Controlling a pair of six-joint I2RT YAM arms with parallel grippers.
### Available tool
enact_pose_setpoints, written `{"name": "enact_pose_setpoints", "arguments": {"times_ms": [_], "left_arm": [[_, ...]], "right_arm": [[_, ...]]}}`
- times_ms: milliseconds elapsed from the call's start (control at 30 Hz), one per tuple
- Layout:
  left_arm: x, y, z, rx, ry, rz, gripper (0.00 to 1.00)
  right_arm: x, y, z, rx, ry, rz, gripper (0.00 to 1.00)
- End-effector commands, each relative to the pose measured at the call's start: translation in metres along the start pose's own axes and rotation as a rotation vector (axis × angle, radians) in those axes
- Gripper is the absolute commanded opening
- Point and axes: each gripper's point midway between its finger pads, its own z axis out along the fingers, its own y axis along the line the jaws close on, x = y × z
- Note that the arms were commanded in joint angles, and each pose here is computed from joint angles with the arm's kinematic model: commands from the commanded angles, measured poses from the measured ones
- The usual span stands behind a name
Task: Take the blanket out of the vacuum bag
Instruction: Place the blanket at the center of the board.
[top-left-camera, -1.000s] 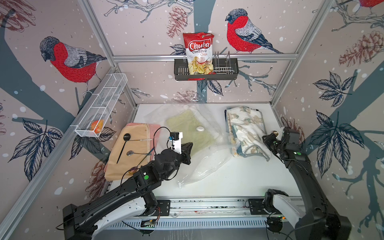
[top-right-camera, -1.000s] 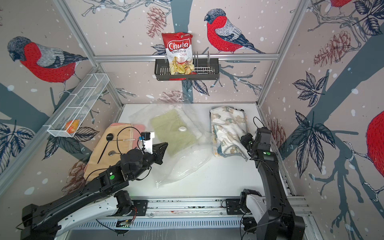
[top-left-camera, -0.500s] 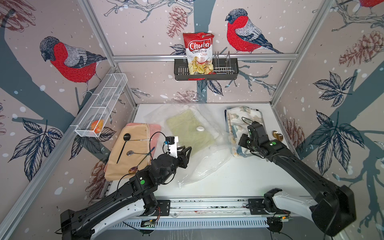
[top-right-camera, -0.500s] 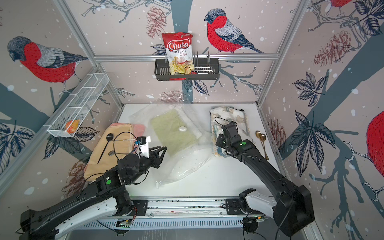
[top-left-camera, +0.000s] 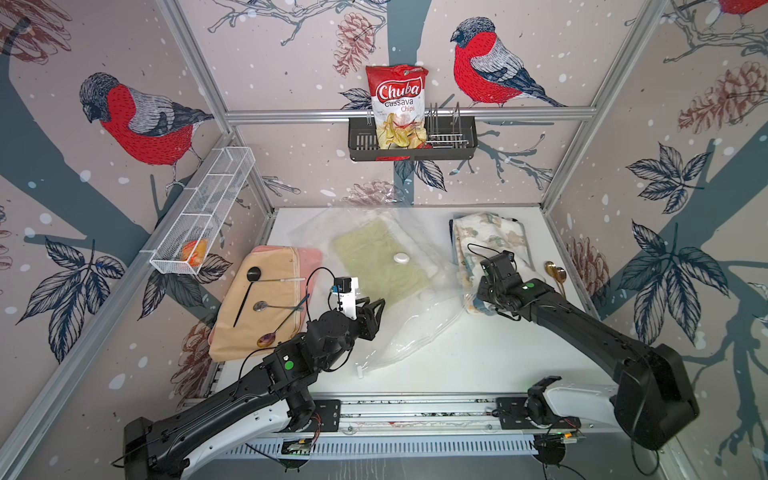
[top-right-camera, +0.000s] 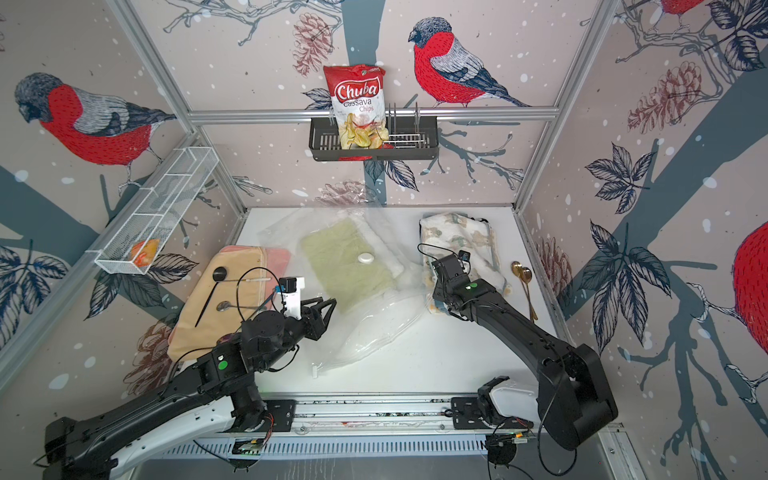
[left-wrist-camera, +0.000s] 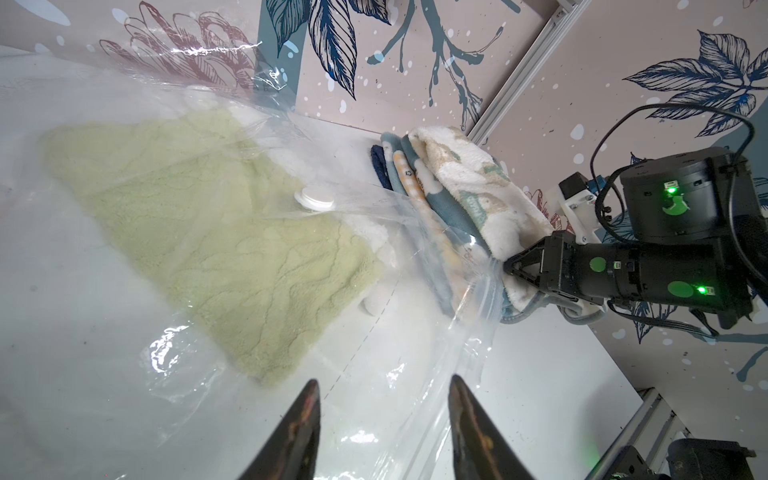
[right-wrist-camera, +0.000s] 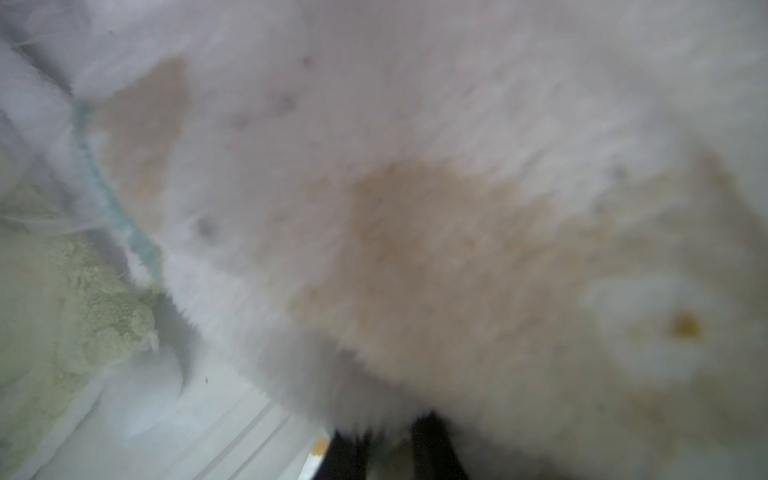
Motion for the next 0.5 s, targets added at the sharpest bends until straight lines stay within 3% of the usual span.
{"name": "enact_pose_setpoints", "arguments": {"times_ms": [0, 267, 467], "left_arm": [[-0.005, -0.004, -0.001, 0.018, -0.014, -0.002, 0.49], [-0.013, -0.009, -0.003, 0.028, -0.026, 0.012, 0.47], [-0.014, -0.012, -0.001, 0.033, -0.025, 0.021, 0.47]], "right_arm": [[-0.010, 0.013, -0.006, -0.048, -0.026, -0.009, 0.00], [-0.009, 0.055, -0.038, -0.272, -0.023, -0.016, 0.00], [0.013, 0.057, -0.034, -0.311, 0.019, -0.033, 0.00]]}}
